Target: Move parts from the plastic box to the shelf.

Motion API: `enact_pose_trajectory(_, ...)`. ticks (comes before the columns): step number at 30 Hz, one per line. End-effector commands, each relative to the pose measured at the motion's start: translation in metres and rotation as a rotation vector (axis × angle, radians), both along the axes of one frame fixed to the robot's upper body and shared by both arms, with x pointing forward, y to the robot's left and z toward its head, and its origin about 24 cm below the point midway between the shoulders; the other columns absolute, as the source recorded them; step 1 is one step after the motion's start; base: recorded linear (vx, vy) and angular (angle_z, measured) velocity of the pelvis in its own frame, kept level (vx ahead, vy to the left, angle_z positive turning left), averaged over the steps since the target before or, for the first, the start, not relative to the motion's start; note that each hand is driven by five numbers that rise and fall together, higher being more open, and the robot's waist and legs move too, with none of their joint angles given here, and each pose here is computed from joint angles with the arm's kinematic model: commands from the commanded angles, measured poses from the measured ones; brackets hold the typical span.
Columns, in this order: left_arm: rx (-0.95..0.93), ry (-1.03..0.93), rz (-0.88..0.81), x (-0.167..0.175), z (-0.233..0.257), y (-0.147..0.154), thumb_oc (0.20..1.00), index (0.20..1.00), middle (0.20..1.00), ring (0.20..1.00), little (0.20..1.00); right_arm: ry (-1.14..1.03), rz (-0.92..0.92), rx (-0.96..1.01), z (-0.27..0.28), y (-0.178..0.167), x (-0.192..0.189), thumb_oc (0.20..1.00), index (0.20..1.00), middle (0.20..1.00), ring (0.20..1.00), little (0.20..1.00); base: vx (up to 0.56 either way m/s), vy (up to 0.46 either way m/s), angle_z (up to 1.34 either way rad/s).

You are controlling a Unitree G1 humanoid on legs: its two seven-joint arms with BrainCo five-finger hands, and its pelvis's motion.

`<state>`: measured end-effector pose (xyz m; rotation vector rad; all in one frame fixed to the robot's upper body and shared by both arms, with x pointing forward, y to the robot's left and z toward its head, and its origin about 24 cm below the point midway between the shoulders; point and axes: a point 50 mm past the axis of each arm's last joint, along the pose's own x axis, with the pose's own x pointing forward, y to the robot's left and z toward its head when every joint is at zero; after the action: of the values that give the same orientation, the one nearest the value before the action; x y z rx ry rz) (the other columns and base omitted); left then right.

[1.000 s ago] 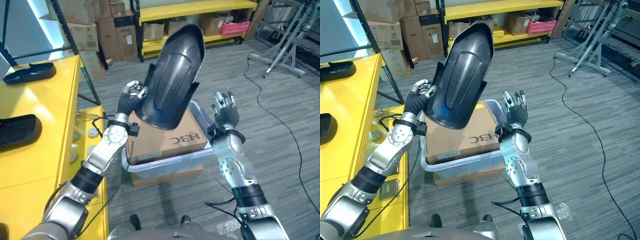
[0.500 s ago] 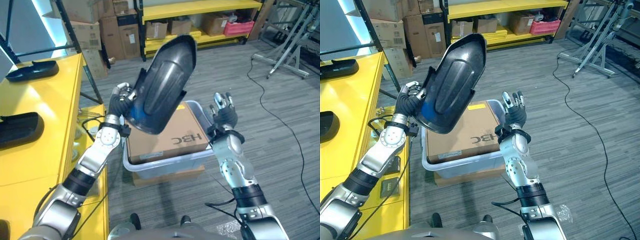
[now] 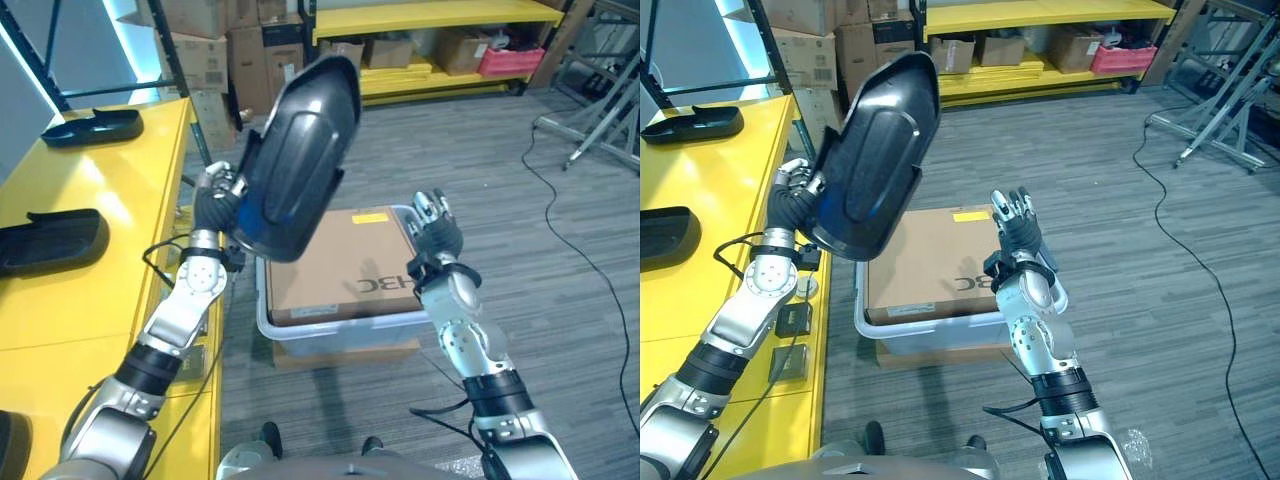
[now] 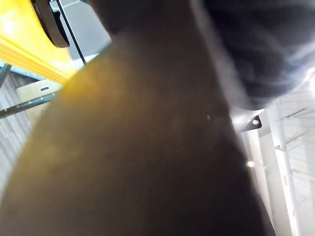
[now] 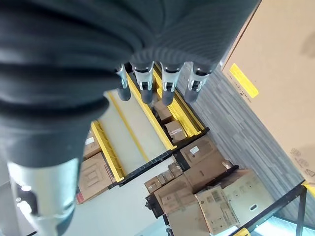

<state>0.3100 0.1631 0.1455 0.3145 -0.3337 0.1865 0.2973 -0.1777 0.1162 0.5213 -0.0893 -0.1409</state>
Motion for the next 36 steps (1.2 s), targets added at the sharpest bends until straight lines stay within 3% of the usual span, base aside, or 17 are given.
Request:
enact_pose_trajectory(1, -0.028, -0.266, 0.004, -0.002, 0.052, 0.005, 0.200, 0.200, 0.200, 0.200, 0.200, -0.111, 0.040, 0.015, 0.025, 0.000, 0.004, 1.000, 1.000, 1.000, 1.000, 1.000, -0.01, 0.012, 0.11)
enact_pose_trajectory(10, 0.018, -0.355, 0.031, -0.013, 0.068, 0.022, 0.200, 0.200, 0.200, 0.200, 0.200, -0.096, 0.044, 0.042, 0.018, 0.002, 0.002, 1.000, 1.000, 1.000, 1.000, 1.000, -0.01, -0.015, 0.13)
enact_pose_trajectory(14, 0.006, -0.417, -0.080, -0.018, 0.080, 0.014, 0.200, 0.200, 0.200, 0.200, 0.200, -0.091, -0.042, 0.060, 0.009, -0.013, -0.007, 1.000, 1.000, 1.000, 1.000, 1.000, 0.00, -0.084, 1.02)
enact_pose_trajectory(17, -0.006, -0.439, -0.064, -0.024, 0.081, 0.014, 0.200, 0.200, 0.200, 0.200, 0.200, -0.088, -0.025, 0.051, 0.006, -0.017, -0.010, 1.000, 1.000, 1.000, 1.000, 1.000, -0.05, -0.123, 1.92)
enact_pose_trajectory(25, -0.034, -0.464, 0.005, -0.043, 0.075, 0.031, 0.200, 0.200, 0.200, 0.200, 0.200, -0.095, 0.018, -0.042, 0.013, -0.018, -0.005, 1.000, 1.000, 1.000, 1.000, 1.000, -0.06, -0.065, 0.32)
enact_pose_trajectory(29, -0.043, -0.500, 0.039, -0.055, 0.078, 0.045, 0.200, 0.200, 0.200, 0.200, 0.200, -0.086, -0.022, -0.398, 0.019, -0.024, -0.002, 1.000, 1.000, 1.000, 1.000, 1.000, -0.06, -0.012, 0.32)
enact_pose_trajectory(30, -0.045, -0.515, 0.036, -0.061, 0.079, 0.049, 0.200, 0.200, 0.200, 0.200, 0.200, -0.089, -0.040, -0.610, 0.020, -0.028, -0.006, 1.000, 1.000, 1.000, 1.000, 1.000, -0.03, 0.037, 0.49)
enact_pose_trajectory(33, -0.054, -0.542, 0.022, -0.070, 0.080, 0.054, 0.200, 0.200, 0.200, 0.200, 0.200, -0.066, -0.026, -0.740, 0.018, -0.035, -0.013, 1.000, 1.000, 1.000, 1.000, 1.000, -0.04, 0.040, 0.95)
enact_pose_trajectory(36, -0.076, -0.587, 0.016, -0.084, 0.083, 0.066, 0.200, 0.200, 0.200, 0.200, 0.200, 0.055, 0.126, -0.879, 0.001, -0.040, -0.027, 1.000, 1.000, 1.000, 1.000, 1.000, -0.02, 0.060, 1.87)
